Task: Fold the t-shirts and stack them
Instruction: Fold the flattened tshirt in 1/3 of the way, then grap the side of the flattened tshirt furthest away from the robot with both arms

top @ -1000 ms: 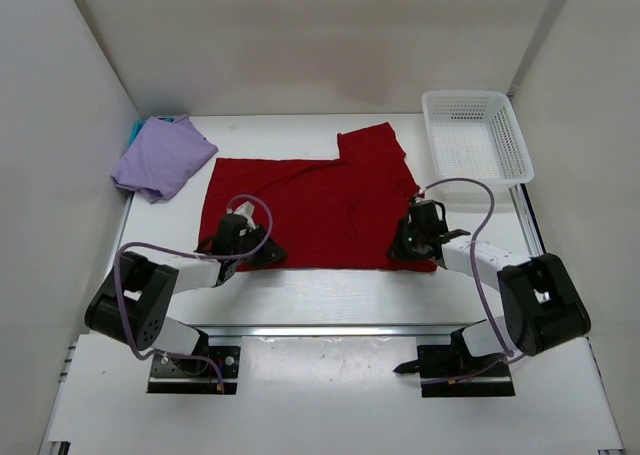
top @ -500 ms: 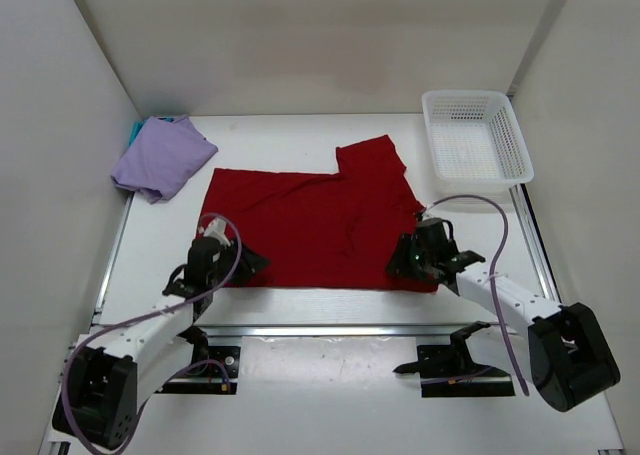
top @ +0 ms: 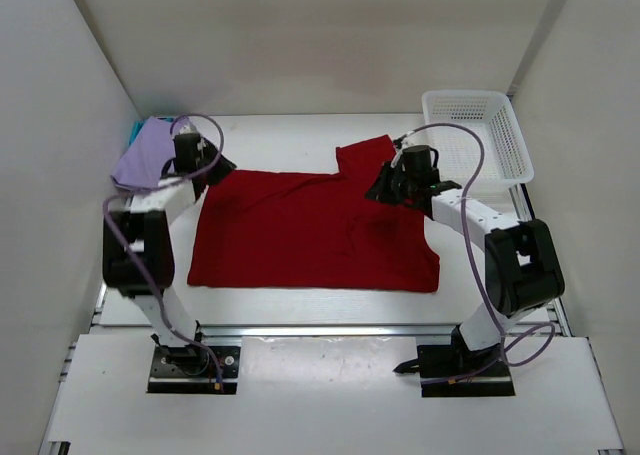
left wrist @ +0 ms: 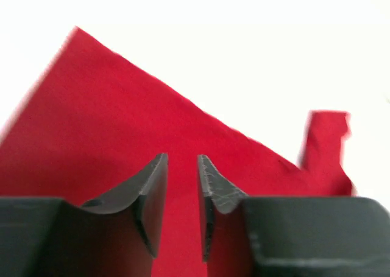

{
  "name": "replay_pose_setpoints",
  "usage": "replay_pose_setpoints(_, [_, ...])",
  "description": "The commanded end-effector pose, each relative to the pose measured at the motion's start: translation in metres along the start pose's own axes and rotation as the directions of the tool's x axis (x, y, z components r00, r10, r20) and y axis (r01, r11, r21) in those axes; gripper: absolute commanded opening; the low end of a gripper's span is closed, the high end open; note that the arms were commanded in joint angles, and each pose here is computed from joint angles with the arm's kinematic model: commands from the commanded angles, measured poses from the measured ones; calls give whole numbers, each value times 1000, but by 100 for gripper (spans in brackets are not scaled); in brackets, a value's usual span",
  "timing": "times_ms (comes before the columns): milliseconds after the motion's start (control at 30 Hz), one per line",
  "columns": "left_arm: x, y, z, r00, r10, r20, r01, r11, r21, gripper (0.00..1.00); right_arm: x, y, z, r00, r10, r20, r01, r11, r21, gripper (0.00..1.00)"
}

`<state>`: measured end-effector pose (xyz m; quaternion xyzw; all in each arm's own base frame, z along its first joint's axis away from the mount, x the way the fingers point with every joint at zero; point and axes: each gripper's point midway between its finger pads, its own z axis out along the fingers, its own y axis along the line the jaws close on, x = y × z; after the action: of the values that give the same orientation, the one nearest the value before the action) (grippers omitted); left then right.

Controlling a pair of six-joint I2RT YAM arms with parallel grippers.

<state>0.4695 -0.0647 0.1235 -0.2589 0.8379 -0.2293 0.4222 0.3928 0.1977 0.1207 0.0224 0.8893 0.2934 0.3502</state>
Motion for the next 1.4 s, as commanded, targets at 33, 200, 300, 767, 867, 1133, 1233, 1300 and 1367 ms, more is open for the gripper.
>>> replay_pose_setpoints(33, [-56,50,42,995,96,9,-91,968,-232,33,11,33,6,997,-68,-25,64,989,-135,0])
replay_pose_setpoints(200, [-77,81,73,994,91,-57,-104,945,-310,39,29,39,4,998,-58,-39,49,979,-198,0])
replay_pose_setpoints(300, [-78,88,84,992,105,-68,-121,941,-317,44,45,40,7,996,-47,-75,29,975,-220,0])
replay_pose_setpoints(767, [-63,98,108,971,176,-159,-224,903,-367,48,58,50,7,993,-50,-104,22,966,-257,0])
replay_pose_setpoints(867, [-59,99,112,969,183,-166,-234,899,-371,45,57,53,6,993,-56,-101,28,964,-264,0])
replay_pose_setpoints(1133, [-54,95,112,965,194,-176,-248,894,-372,44,46,56,0,996,-44,-75,22,962,-272,0])
replay_pose_setpoints(1233, [-57,94,114,967,190,-171,-242,895,-374,45,43,59,-3,997,-55,-57,37,960,-278,0])
replay_pose_setpoints(1300, [-58,95,116,968,182,-172,-235,897,-375,40,41,61,-4,997,-46,-56,29,959,-283,0])
replay_pose_setpoints(1367, [-58,95,117,968,177,-177,-233,896,-378,38,40,61,-7,998,-41,-55,24,959,-283,1])
